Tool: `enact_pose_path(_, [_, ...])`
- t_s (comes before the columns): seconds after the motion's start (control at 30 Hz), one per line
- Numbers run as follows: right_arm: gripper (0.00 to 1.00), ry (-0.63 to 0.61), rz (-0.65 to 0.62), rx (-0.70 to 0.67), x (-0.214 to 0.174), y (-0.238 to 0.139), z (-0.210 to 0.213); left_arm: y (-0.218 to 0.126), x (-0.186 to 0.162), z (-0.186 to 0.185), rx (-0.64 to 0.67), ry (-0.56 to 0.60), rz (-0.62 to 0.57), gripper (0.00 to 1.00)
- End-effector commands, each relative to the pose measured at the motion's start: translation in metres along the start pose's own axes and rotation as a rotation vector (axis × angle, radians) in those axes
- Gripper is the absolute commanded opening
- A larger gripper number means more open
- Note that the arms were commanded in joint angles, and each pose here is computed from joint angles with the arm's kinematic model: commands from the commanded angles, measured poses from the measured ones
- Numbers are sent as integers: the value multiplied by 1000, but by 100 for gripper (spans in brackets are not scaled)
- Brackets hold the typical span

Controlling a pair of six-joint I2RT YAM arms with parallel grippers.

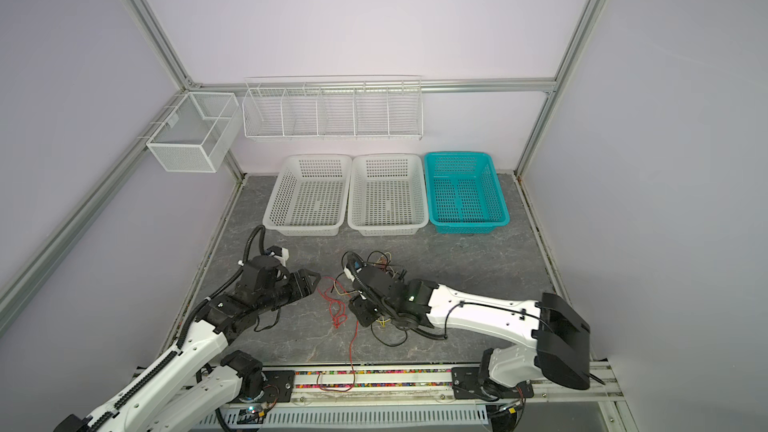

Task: Untangle the cables
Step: 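Grasp a loose red wire with the right gripper near the robot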

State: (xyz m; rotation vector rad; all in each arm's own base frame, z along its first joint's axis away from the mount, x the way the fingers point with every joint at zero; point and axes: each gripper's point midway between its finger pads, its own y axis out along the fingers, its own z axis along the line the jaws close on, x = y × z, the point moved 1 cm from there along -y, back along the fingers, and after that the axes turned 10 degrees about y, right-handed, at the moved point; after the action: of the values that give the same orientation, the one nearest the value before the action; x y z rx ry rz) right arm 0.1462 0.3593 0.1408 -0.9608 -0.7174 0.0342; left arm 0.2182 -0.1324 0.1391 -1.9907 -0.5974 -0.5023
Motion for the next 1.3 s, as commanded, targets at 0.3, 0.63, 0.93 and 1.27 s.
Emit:
enact_pose_path(0.3, [49, 29, 102, 6, -14, 91, 21, -47, 33, 2, 103, 16, -102, 81])
enact_pose_path(0.63, [50, 94, 141, -70, -27, 115, -4, -86, 82, -1, 252, 239, -204, 100])
enact_pose_path(0.93, [27, 88, 127, -41, -24, 106, 1, -80, 83, 14, 330, 271, -231, 99])
enact_pose_path(1.27, [12, 31, 13, 30, 10, 41, 21, -75, 82, 13, 321, 286, -223, 99])
